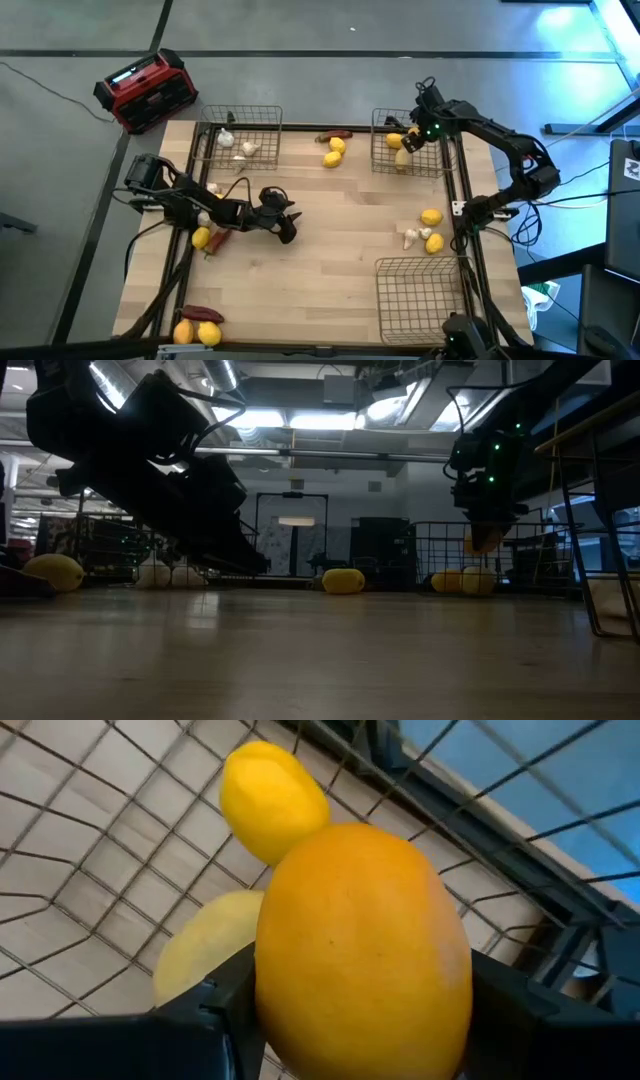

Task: Sort produce into baskets
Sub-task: Put the yellow lemon into the top right wire basket

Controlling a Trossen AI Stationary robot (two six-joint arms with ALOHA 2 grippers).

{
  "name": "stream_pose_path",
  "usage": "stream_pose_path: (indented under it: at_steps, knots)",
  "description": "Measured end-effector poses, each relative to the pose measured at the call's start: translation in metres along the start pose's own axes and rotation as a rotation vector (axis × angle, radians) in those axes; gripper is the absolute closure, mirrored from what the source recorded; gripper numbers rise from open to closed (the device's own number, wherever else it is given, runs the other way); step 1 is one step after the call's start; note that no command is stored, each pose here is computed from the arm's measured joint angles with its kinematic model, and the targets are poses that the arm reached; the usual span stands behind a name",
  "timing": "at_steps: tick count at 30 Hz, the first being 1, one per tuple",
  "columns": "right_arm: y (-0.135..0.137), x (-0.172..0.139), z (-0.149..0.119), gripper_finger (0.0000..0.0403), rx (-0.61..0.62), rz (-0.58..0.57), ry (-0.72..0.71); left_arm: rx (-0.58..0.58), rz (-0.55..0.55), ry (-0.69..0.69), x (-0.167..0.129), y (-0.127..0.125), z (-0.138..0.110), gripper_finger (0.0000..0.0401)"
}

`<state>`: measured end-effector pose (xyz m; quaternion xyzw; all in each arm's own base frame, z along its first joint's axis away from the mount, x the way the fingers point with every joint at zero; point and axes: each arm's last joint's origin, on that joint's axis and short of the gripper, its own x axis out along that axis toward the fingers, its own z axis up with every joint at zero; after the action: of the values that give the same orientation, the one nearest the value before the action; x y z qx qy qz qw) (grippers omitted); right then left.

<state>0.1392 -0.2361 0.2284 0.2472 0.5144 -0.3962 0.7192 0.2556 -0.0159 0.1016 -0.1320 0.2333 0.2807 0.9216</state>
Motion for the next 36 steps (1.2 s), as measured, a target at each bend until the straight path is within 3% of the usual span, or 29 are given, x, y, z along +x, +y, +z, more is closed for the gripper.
stream_pose_path:
  at_steps: [9,36]
  knots:
    - [0.000,0.018,0.000,0.0169,-0.001,-0.028,0.079,0.000,0.000,0.000,0.000,0.000,0.000,0.0199]
    - [0.000,0.017,-0.004,0.0137,-0.011,-0.033,0.121,0.001,0.001,0.001,0.000,0.000,0.000,0.0199]
